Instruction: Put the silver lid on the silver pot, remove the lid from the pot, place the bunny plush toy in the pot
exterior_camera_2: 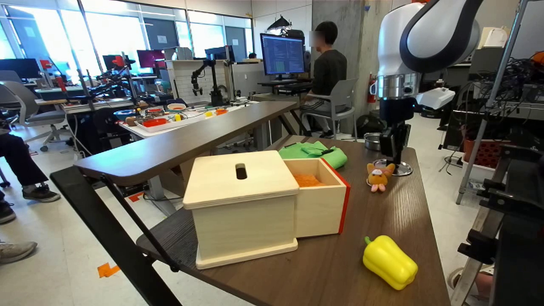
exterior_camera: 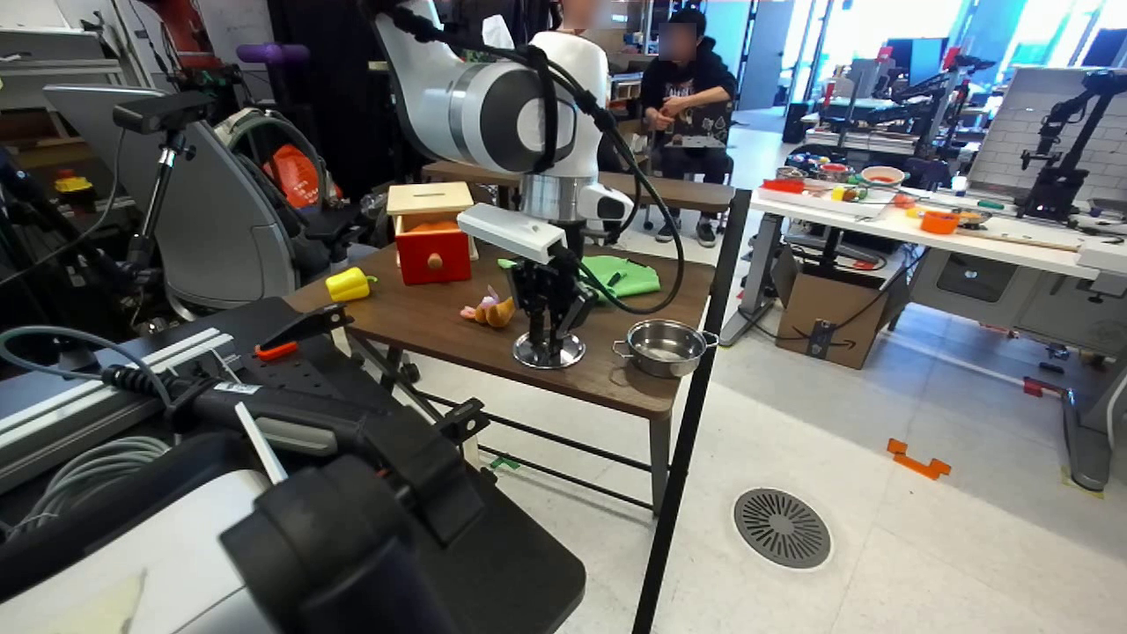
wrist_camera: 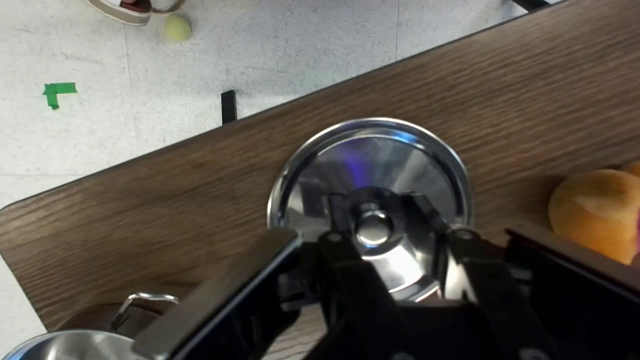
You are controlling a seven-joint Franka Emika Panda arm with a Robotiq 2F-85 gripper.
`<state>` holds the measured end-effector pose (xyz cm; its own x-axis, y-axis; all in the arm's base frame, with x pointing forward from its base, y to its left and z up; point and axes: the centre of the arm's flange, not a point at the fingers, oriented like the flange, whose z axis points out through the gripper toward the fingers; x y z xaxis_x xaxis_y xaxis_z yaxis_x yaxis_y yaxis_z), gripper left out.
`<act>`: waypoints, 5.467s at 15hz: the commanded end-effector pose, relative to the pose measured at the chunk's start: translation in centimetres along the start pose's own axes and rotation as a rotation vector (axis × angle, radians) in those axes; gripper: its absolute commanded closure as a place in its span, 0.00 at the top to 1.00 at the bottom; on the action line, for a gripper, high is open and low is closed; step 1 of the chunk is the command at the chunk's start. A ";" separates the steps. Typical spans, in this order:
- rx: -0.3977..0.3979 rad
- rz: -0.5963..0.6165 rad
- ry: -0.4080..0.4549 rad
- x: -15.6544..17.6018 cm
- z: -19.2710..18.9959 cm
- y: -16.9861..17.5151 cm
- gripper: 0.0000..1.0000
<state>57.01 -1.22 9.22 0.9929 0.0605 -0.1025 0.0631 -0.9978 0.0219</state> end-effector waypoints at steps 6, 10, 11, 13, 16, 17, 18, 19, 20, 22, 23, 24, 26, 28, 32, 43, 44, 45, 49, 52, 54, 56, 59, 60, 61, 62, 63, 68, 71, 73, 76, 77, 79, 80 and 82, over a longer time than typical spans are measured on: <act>-0.006 -0.011 -0.001 0.9 -1.4 0.9 0.05; 0.054 -0.043 0.009 0.7 -4.3 0.2 0.05; 0.068 -0.057 0.014 0.7 -5.1 0.0 0.05; 0.083 -0.070 0.033 0.8 -7.0 0.0 0.05; 0.051 -0.079 0.072 1.0 -9.3 1.9 0.05; 0.042 -0.072 0.080 1.2 -9.7 2.9 0.05; 0.026 -0.061 0.086 1.4 -10.0 4.1 0.05; 0.015 -0.044 0.090 1.5 -10.1 5.4 0.05; 0.013 -0.023 0.089 1.8 -10.1 6.5 0.05; 0.005 0.013 0.088 2.1 -9.6 8.6 0.05; 0.005 0.027 0.086 2.2 -9.4 9.5 0.05; 0.001 0.042 0.085 2.3 -9.2 10.3 0.05; -0.005 0.065 0.083 2.7 -8.9 11.7 0.05; -0.007 0.078 0.080 3.1 -8.4 12.5 0.05; -0.012 0.085 0.074 4.4 -7.4 13.3 0.05; -0.023 0.092 0.048 6.1 -5.3 14.4 0.05; -0.022 0.093 0.049 6.4 -5.2 14.5 0.05; -0.023 0.094 0.050 6.7 -5.2 14.6 0.05; -0.020 0.086 0.045 7.8 -5.1 14.4 0.05; -0.017 0.083 0.038 8.2 -4.9 14.3 0.05; -0.015 0.082 0.028 8.3 -4.5 14.2 0.05; -0.012 0.080 0.022 8.3 -4.3 14.1 0.05; -0.007 0.071 0.021 8.6 -4.1 13.5 0.05; -0.007 0.068 0.021 8.7 -4.1 13.3 0.05; -0.006 0.065 0.023 8.9 -4.1 13.1 0.05; -0.005 0.063 0.024 9.0 -4.1 13.0 0.05; -0.005 0.062 0.024 9.0 -4.2 12.9 0.05; 0.002 0.074 0.009 8.8 -4.1 13.2 0.61; 0.008 0.084 -0.005 8.6 -4.4 13.6 0.83; 0.007 0.091 0.008 8.3 -5.7 13.8 0.98; 0.010 0.086 0.038 7.5 -8.3 13.9 1.00; 0.007 0.081 0.042 7.5 -8.9 13.8 1.00; -0.006 0.076 0.059 7.6 -9.9 13.6 1.00; -0.002 0.078 0.064 7.7 -10.3 13.7 1.00; -0.001 0.082 0.064 7.8 -10.4 13.7 1.00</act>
<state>67.25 -14.34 17.98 0.9996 -0.0227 -0.0165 -0.0220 -0.9990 0.0400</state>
